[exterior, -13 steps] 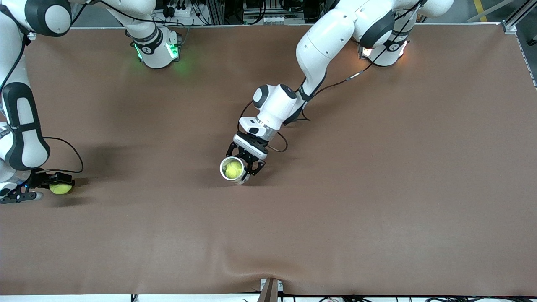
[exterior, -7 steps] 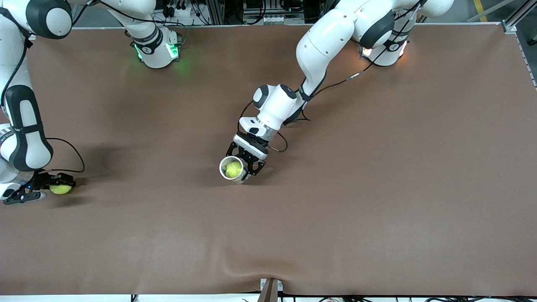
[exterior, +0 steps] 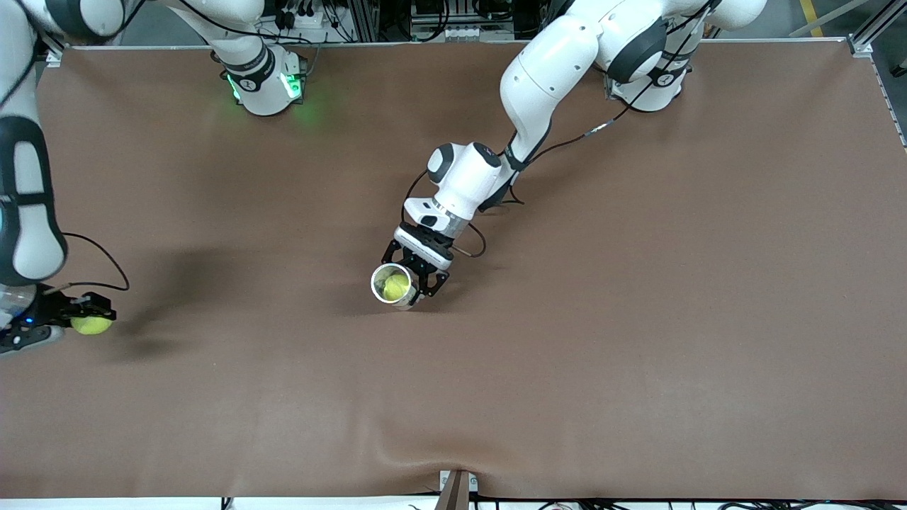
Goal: Insert tennis ball vertically with right arm
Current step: 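Carry the second ball over the can opening with the right gripper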
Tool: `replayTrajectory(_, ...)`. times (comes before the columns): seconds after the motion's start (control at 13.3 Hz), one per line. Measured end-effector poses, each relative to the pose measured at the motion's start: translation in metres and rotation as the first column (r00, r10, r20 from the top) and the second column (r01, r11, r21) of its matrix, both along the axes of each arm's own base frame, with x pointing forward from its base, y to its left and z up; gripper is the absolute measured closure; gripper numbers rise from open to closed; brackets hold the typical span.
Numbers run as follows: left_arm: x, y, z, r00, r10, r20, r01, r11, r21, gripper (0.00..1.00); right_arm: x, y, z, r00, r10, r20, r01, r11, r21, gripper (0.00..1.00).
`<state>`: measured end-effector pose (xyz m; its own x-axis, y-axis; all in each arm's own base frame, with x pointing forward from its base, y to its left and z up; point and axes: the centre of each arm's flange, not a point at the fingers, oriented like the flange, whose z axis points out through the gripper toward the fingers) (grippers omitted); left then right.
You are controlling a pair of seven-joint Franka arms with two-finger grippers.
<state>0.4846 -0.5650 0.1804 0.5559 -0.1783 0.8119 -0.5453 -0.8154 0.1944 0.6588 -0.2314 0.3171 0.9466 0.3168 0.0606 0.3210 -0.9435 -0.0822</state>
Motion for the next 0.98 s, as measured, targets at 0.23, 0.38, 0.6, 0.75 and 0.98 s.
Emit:
replayTrajectory(0.23,0.0,0.0,0.0,1.0,0.0,0.001,0.0,1.0,0.0,0.24,-0.002,0.083,0.094,0.999,-0.018,-0.044,0.018,1.0,0.011,0.33)
replayTrajectory(0.38,0.0,0.0,0.0,1.0,0.001,0.001,-0.001,1.0,0.0,0.22,-0.01,0.169,0.145,0.992,-0.09,-0.092,0.089,0.996,-0.02,0.33)
replayTrajectory(0.6,0.0,0.0,0.0,1.0,0.001,0.001,-0.001,1.0,0.0,0.22,-0.026,0.294,0.18,0.971,-0.203,-0.127,0.197,0.979,-0.058,0.33)
replayTrajectory(0.75,0.001,0.0,0.0,1.0,0.001,0.001,-0.001,1.0,0.0,0.23,-0.036,0.361,0.179,0.95,-0.282,-0.136,0.273,0.959,-0.077,0.33)
replayTrajectory(0.98,0.001,0.0,0.0,1.0,0.001,0.001,-0.001,1.0,0.0,0.22,-0.062,0.467,0.176,0.908,-0.402,-0.116,0.393,0.915,-0.09,0.33)
